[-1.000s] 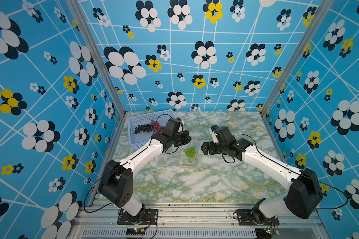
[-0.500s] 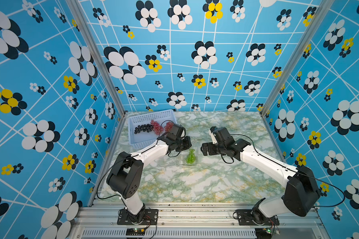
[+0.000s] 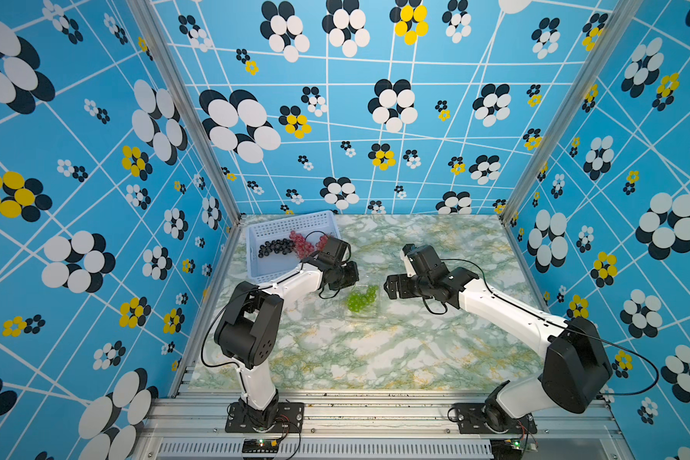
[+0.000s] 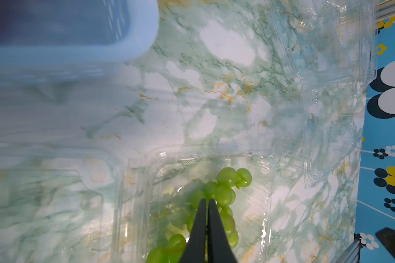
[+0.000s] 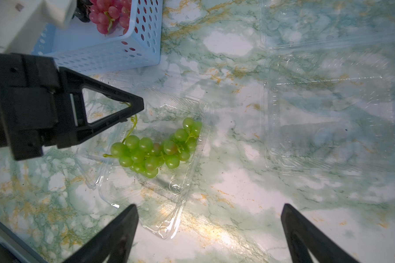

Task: Pack grapes into containers
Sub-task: Place the grape into the packing box.

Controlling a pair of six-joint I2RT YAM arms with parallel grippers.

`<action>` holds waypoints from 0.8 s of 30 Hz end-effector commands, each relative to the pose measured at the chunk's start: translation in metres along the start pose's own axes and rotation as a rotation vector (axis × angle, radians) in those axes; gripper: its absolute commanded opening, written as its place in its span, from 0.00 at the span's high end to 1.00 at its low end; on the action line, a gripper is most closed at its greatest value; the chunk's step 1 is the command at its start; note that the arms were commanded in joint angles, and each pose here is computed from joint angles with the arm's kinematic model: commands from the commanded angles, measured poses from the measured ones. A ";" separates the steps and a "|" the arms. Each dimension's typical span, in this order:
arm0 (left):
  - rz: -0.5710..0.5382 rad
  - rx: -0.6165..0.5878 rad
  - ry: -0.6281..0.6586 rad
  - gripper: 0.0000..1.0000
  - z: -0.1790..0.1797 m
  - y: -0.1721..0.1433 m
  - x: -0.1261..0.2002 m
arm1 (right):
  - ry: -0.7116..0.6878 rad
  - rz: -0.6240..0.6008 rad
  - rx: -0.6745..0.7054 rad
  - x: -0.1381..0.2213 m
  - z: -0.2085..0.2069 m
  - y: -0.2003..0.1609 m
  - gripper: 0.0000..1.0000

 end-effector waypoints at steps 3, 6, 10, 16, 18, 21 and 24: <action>0.021 -0.032 -0.016 0.97 -0.004 0.007 -0.004 | 0.018 0.022 -0.015 -0.006 0.003 -0.008 0.01; 0.037 -0.040 -0.043 0.93 -0.010 0.004 -0.005 | 0.018 0.020 -0.015 -0.006 0.003 -0.007 0.01; 0.067 -0.056 -0.067 0.84 -0.019 -0.001 -0.004 | 0.024 0.020 -0.018 -0.007 0.004 -0.006 0.01; 0.098 -0.078 -0.056 0.75 -0.021 -0.011 -0.005 | 0.025 0.014 -0.022 -0.005 0.004 -0.005 0.01; 0.098 -0.075 -0.041 0.69 -0.018 -0.011 -0.005 | 0.028 0.015 -0.024 -0.005 0.005 -0.005 0.01; 0.083 -0.066 -0.027 0.61 -0.013 -0.006 -0.001 | 0.027 0.016 -0.025 -0.004 0.004 -0.007 0.01; 0.049 -0.082 -0.003 0.47 -0.012 0.004 0.010 | 0.027 0.021 -0.026 -0.004 0.004 -0.009 0.01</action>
Point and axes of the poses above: each gripper's point midway between its finger pads, its own x axis back along the fingers, its own z axis along the line the jaws close on, y = z × x, the point moved 4 cm from there along x, back along the fingers, and after that the axes turned 7 degrees about x, right-handed, at the moved point
